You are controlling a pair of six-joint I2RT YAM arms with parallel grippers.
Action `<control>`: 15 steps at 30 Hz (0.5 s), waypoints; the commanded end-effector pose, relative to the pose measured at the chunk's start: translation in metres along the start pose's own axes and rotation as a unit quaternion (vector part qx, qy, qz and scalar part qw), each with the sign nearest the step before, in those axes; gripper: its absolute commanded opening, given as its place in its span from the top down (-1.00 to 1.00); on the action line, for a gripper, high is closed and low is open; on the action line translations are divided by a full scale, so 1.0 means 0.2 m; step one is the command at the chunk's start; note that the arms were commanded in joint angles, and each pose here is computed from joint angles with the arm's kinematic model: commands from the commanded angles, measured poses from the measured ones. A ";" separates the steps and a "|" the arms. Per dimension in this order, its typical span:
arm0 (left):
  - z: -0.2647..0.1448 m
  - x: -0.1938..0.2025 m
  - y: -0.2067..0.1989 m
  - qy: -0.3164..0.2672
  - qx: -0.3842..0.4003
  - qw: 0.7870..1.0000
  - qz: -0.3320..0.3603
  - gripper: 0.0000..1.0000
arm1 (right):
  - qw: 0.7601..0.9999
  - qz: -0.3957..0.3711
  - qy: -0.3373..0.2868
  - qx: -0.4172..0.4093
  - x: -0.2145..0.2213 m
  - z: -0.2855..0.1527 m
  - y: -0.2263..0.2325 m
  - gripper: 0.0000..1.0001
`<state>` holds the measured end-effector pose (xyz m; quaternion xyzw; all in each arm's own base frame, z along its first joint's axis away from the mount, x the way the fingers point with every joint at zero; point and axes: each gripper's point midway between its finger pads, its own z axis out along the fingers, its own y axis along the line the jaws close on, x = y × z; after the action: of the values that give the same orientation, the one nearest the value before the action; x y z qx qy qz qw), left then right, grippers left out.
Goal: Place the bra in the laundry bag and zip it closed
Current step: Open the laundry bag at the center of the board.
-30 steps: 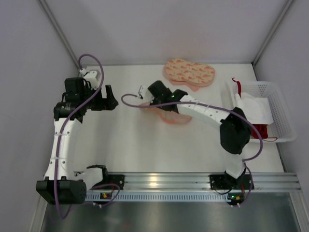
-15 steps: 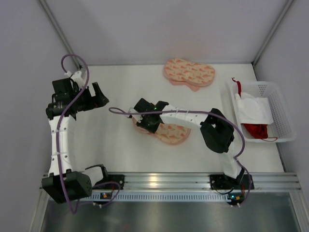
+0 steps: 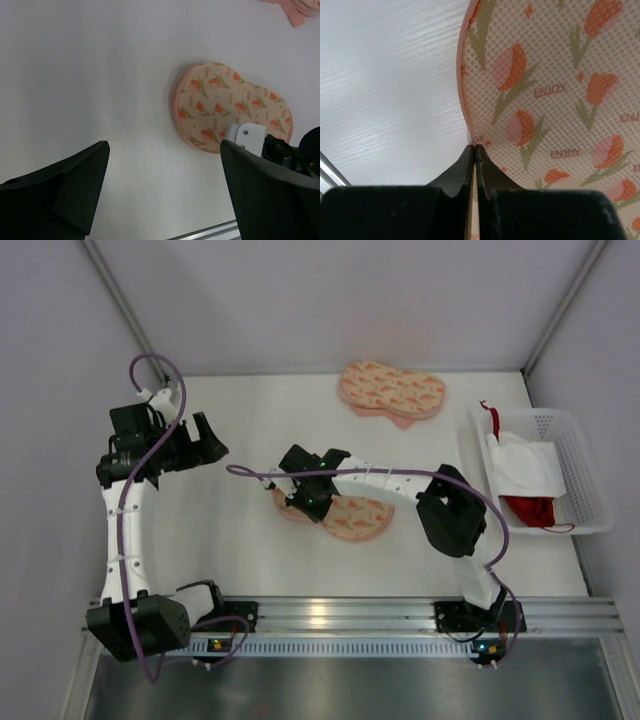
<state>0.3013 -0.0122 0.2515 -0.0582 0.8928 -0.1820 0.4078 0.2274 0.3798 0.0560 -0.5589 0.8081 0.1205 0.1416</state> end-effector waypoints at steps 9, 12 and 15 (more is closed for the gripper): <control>-0.04 -0.05 0.00 -0.034 -0.002 0.999 0.030 -0.97 | 0.991 -0.029 -0.130 0.003 -0.26 -0.59 0.00 1.00; -0.02 -0.03 -0.02 -0.028 0.012 0.999 0.030 -0.97 | 0.988 -0.051 -0.142 0.037 -0.25 -0.71 -0.08 1.00; 0.00 -0.02 -0.03 -0.026 0.029 0.999 0.038 -0.97 | 0.985 -0.074 -0.130 0.086 -0.21 -0.73 -0.27 1.00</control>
<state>0.2985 -0.0131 0.2490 -0.0432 0.8914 -0.1794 0.4139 0.2474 0.3679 0.1758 -0.5740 0.7634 0.1501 0.2555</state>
